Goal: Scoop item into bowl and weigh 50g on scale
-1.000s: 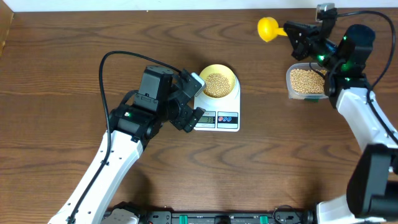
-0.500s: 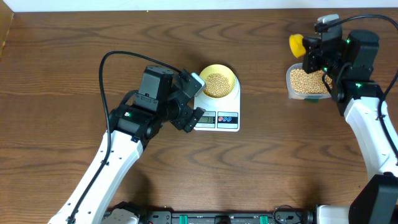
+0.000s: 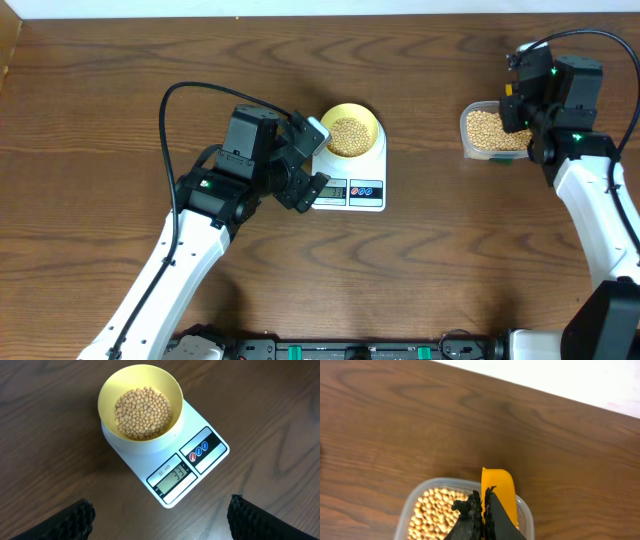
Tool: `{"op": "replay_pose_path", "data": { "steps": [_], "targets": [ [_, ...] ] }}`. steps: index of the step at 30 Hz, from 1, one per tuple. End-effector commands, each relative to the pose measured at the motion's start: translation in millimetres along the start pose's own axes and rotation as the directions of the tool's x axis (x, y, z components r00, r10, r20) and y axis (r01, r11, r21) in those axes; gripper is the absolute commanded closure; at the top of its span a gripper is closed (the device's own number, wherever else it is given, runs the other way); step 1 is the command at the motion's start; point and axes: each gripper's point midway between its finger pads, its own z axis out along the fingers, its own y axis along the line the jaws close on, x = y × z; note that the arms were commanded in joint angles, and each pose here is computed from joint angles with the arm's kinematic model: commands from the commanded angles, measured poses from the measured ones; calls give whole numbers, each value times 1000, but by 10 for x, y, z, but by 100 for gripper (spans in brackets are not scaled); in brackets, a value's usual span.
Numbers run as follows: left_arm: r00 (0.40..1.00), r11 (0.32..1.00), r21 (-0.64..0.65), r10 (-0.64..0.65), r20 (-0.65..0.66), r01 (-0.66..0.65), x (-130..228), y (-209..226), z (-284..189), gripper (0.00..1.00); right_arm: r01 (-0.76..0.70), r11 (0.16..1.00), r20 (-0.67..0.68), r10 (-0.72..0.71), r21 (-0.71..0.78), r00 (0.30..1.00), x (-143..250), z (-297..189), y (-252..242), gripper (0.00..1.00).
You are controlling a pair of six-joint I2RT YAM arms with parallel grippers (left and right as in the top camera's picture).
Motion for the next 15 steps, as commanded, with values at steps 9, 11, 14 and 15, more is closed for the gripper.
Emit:
{"op": "replay_pose_path", "data": {
  "steps": [9,11,14,15],
  "targets": [
    [1000,1000,-2,20,7,-20,1,-13,-28,13,9,1000,-66,-10,-17,998,211,61,-66,99],
    [1000,1000,-2,20,7,-20,1,-13,-28,13,8,1000,-75,-9,-19,997,237,81,-61,99],
    [1000,1000,-2,20,7,-20,1,-13,-28,13,6,1000,-97,-8,-27,995,305,138,-41,99],
    [1000,1000,-2,20,7,-20,1,-13,-28,13,4,999,-108,-8,-32,994,340,161,-30,99]
  ]
}}
